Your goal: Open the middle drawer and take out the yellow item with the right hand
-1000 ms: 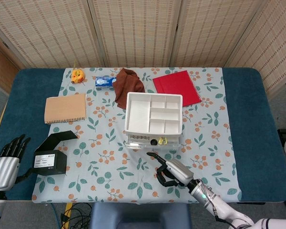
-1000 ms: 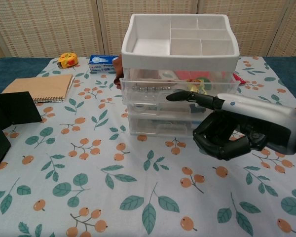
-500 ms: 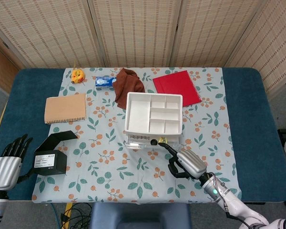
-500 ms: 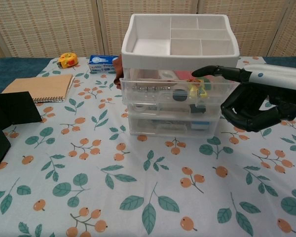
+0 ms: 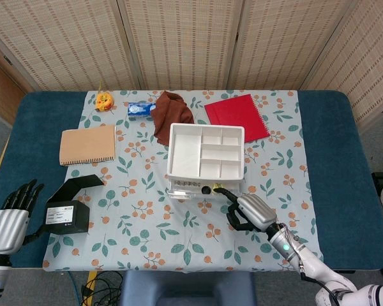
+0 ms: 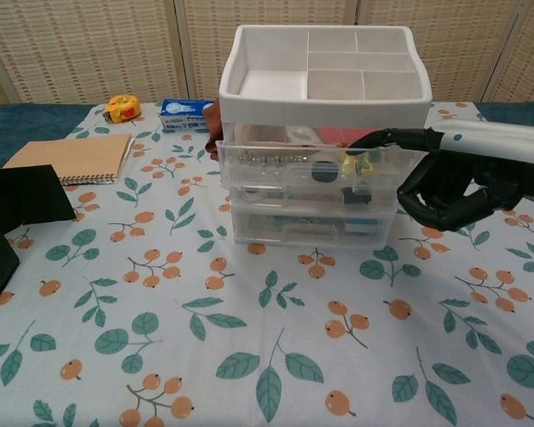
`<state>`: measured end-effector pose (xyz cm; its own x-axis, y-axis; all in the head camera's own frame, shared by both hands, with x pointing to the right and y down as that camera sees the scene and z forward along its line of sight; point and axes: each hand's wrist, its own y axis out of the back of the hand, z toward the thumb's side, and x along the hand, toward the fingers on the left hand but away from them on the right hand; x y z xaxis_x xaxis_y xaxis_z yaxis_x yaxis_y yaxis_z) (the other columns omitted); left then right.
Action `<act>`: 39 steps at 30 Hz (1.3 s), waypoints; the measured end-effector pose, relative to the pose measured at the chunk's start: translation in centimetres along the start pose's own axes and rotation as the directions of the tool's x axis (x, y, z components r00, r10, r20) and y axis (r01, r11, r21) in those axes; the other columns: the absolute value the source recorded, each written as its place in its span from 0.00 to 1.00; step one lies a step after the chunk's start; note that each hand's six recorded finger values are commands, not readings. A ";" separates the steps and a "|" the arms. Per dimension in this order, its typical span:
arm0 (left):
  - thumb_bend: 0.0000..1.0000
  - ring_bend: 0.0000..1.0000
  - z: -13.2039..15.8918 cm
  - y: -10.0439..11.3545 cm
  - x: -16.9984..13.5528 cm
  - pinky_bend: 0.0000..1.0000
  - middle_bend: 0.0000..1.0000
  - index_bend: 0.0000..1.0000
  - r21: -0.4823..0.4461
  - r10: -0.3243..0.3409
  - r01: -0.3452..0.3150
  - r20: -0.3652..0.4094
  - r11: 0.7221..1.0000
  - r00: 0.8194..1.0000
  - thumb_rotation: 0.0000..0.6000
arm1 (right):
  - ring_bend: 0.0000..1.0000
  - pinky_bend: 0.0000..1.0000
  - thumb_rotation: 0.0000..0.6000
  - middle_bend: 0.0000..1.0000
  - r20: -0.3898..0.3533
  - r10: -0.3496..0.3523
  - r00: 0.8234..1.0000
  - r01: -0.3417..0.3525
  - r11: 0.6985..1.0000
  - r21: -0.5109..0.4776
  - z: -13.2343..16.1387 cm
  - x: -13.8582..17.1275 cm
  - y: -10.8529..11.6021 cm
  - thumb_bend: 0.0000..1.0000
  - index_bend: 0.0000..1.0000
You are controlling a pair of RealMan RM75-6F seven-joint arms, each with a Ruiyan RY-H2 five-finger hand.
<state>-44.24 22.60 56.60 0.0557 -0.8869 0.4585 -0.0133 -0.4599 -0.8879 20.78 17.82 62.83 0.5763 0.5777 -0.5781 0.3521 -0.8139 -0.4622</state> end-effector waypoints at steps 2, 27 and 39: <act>0.22 0.05 0.1 -0.1 0.0 0.13 0.03 0.03 0.000 -0.002 0.002 0.002 1.000 1.000 1.00 | 0.92 1.00 1.00 0.78 -0.001 0.004 1.000 -0.004 1.000 0.000 0.0 0.1 -0.1 0.62 0.17; 0.22 0.05 0.4 -0.1 0.4 0.13 0.03 0.03 0.000 -0.002 0.002 0.014 1.000 1.000 1.00 | 0.92 1.00 1.00 0.78 -0.061 0.074 0.995 -0.075 0.997 -0.013 1.7 4.3 -1.7 0.62 0.16; 0.22 0.05 0.3 0.2 0.2 0.13 0.03 0.03 -0.007 0.009 -0.009 0.015 1.000 1.000 1.00 | 0.92 1.00 1.00 0.78 -0.092 0.046 0.995 -0.042 0.998 0.049 2.6 5.7 0.5 0.53 0.05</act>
<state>-43.94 22.31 56.54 0.0710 -0.8903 0.4499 -0.0211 -0.4523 -0.8916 22.35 20.83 57.55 0.6575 0.5310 -0.5345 0.2910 -0.8333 -0.4700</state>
